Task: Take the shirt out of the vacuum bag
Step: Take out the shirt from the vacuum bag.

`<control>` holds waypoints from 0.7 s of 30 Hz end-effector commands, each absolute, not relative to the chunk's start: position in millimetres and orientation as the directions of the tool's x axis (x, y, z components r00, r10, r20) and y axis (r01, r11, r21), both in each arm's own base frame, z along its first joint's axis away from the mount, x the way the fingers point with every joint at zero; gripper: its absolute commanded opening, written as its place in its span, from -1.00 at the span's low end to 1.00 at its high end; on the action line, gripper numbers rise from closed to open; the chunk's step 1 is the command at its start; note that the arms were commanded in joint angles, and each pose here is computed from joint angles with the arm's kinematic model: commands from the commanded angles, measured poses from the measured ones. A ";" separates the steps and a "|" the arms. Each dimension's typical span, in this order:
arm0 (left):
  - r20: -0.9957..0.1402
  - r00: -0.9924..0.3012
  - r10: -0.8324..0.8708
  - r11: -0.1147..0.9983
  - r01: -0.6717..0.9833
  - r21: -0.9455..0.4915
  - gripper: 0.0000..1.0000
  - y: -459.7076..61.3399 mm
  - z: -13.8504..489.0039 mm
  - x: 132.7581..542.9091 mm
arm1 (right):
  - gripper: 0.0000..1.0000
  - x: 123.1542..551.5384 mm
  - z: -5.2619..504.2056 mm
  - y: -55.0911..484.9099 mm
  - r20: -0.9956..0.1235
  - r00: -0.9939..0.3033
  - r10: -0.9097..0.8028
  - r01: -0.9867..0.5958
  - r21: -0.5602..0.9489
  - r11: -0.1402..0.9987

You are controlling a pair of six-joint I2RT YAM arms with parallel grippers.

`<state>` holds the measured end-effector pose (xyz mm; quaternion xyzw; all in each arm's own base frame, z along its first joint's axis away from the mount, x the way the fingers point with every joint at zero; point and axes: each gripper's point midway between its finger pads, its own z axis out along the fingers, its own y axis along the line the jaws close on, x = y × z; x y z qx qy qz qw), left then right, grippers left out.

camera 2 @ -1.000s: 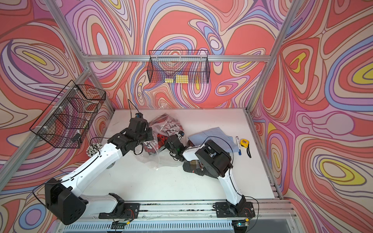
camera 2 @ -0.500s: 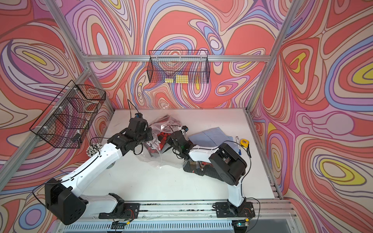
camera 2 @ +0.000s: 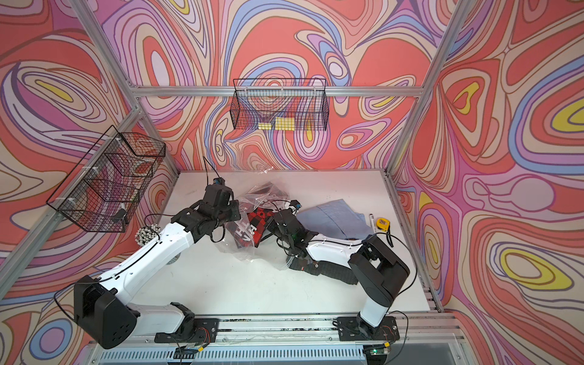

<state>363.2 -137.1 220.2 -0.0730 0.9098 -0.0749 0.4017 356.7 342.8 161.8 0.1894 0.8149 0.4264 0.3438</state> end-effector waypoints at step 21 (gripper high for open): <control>-0.723 -0.665 -0.186 0.981 -0.090 -0.170 -1.00 -131.9 219.5 366.0 | -1.00 309.9 249.8 331.9 -0.465 -0.678 0.569 -0.125 0.836 0.535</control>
